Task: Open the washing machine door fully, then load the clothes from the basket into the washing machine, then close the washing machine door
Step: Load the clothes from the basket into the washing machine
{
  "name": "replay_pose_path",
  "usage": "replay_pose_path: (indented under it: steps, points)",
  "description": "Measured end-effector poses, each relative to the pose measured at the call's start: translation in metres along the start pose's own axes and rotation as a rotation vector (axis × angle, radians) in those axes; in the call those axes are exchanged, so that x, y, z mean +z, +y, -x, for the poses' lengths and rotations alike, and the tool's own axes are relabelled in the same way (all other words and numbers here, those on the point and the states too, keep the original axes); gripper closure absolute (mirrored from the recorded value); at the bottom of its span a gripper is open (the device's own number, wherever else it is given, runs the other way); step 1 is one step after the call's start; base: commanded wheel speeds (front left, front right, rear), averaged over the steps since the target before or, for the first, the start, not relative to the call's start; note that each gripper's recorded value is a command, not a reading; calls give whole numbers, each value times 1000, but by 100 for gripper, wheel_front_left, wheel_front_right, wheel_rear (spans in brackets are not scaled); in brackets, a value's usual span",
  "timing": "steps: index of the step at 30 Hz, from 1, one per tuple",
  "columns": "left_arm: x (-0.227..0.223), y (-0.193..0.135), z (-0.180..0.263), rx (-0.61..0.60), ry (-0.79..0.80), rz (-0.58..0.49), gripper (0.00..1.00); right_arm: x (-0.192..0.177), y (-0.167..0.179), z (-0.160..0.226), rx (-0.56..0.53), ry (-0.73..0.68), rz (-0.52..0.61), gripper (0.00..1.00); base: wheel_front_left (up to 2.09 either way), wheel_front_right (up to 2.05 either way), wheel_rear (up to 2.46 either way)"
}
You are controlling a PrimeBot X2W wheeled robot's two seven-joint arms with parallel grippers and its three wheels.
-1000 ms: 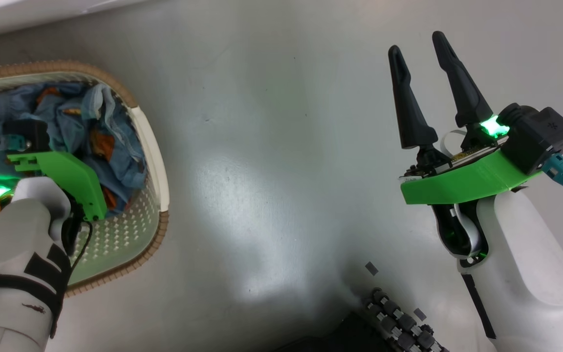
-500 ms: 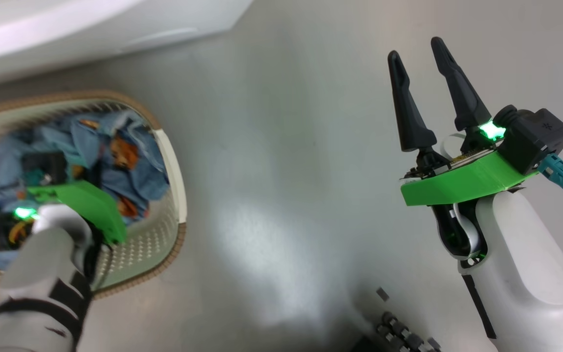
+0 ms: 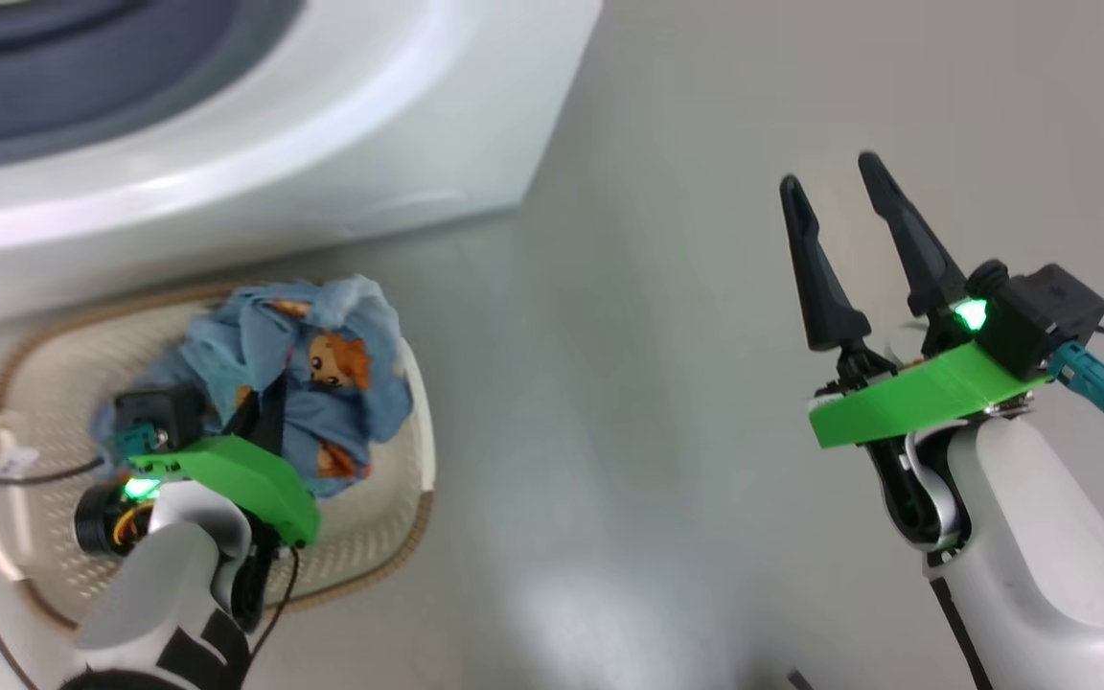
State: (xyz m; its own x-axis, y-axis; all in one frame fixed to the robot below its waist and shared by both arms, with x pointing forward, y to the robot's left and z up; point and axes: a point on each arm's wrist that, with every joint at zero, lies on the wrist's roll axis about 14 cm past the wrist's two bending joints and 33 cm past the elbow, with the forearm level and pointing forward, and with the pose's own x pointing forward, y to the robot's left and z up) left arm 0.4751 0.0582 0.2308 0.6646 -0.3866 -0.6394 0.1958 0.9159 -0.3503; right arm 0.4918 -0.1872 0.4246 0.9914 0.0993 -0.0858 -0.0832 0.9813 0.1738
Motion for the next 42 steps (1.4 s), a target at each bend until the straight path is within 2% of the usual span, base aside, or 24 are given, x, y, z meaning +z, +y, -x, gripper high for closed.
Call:
replay_pose_path:
  steps: [7, 17, 36, 42]
  points:
    - [49, -7, 43, -10, -181, 18, 100, 21, 12, 17, 26, -34, -4, 0, 0, 0, 0]
    - [81, -12, 113, 15, -379, 32, 100, 43, 30, 39, 71, -72, -19, 0, 0, 0, 0]
    - [146, -20, 245, 112, -788, -55, 100, 71, 71, 74, 175, -138, -18, 0, 0, 0, 0]
    - [149, -19, 261, 131, -826, -70, 100, 71, 71, 77, 179, -137, -14, 0, 0, 0, 0]
